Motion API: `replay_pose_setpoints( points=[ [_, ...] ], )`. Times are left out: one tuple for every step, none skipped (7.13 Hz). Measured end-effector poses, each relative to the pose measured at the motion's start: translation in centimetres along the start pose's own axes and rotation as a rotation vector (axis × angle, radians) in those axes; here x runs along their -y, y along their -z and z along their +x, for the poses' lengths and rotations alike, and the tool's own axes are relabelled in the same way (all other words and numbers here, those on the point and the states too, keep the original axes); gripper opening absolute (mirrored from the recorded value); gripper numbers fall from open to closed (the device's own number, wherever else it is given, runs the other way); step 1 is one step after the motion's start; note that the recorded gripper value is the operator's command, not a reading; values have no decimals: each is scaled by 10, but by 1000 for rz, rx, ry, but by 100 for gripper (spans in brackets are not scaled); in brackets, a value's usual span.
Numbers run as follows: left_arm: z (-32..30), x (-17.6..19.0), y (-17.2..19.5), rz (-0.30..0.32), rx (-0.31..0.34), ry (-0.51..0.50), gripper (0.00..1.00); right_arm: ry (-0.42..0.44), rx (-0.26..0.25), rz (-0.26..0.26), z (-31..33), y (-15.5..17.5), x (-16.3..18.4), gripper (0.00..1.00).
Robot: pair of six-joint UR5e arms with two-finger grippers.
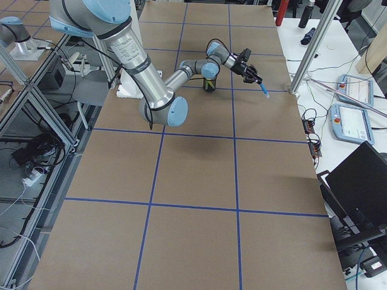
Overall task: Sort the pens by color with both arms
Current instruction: 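Lift the blue marker out and carry it farther from the robot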
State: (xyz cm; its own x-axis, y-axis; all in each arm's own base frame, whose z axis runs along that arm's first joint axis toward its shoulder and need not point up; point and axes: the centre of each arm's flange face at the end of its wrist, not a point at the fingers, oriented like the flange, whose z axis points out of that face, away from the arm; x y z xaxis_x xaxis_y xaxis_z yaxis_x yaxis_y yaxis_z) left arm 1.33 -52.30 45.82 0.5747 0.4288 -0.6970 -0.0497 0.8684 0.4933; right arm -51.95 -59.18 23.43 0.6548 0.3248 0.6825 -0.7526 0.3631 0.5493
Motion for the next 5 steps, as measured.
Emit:
replay_pose_setpoints(
  points=[
    [1, 1, 1, 2, 0, -2, 100, -18, -16, 28, 9, -25, -11, 0],
    [3, 2, 2, 5, -1, -6, 100, -42, -18, 45, 17, -43, -22, 0],
    [4, 5, 3, 8, -1, -6, 100, -63, -21, 53, 25, -53, -34, 0],
    [6, 8, 3, 11, -2, -4, 100, -81, -23, 57, 31, -57, -46, 11],
    [7, 11, 3, 12, -3, -4, 100, -87, -17, 56, 33, -54, -59, 19]
  ],
)
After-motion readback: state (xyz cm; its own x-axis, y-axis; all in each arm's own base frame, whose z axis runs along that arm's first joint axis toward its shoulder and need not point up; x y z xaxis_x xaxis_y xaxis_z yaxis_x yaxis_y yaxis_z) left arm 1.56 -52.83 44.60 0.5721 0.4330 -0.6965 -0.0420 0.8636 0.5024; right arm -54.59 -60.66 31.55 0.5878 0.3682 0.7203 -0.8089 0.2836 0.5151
